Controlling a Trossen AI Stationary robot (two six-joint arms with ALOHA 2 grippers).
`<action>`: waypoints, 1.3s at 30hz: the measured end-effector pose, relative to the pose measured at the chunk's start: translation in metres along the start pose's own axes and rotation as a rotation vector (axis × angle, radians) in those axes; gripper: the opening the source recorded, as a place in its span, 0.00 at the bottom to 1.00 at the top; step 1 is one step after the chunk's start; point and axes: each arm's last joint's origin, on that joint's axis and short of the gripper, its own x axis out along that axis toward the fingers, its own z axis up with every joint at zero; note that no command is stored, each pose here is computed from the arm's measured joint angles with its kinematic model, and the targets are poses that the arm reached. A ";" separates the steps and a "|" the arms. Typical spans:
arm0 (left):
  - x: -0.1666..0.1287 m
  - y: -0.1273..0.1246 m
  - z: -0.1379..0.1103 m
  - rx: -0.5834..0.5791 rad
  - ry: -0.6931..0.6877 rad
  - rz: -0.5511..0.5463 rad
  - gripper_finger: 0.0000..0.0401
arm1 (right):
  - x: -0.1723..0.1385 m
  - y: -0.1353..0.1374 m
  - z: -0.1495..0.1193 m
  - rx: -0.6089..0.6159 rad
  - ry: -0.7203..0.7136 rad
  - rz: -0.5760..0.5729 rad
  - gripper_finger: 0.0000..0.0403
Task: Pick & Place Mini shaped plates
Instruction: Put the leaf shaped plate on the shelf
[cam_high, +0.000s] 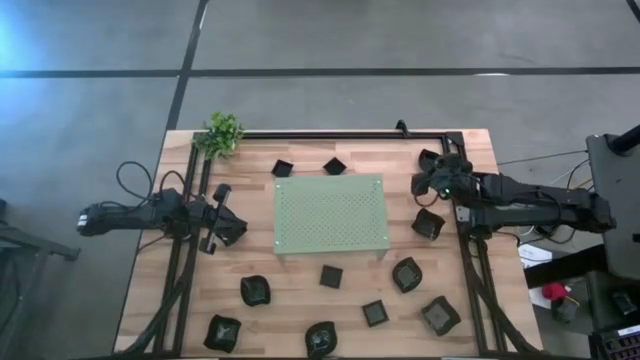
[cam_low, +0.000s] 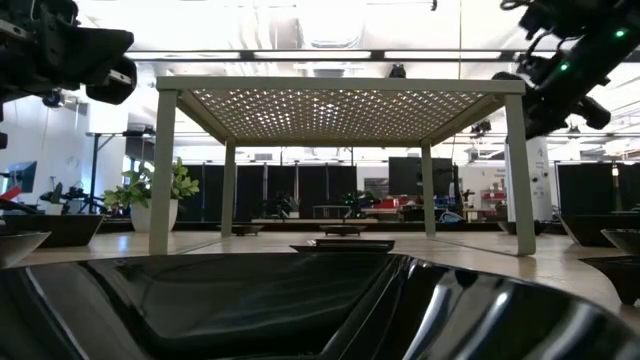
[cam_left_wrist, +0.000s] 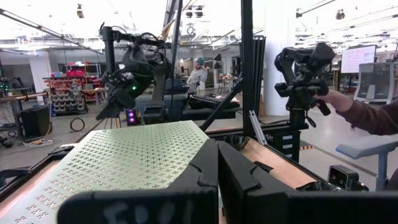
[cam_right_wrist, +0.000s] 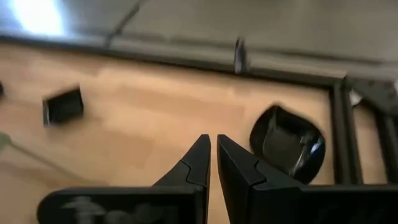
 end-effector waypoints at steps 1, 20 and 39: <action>0.000 0.000 0.000 0.000 0.000 0.000 0.00 | 0.003 0.001 0.001 -0.002 0.034 0.003 0.07; 0.000 0.000 0.000 0.000 0.000 0.000 0.00 | 0.042 -0.012 0.011 -0.025 0.196 -0.177 0.20; 0.000 0.000 0.000 0.000 0.000 0.000 0.00 | 0.095 -0.010 -0.001 -0.049 0.367 -0.297 0.28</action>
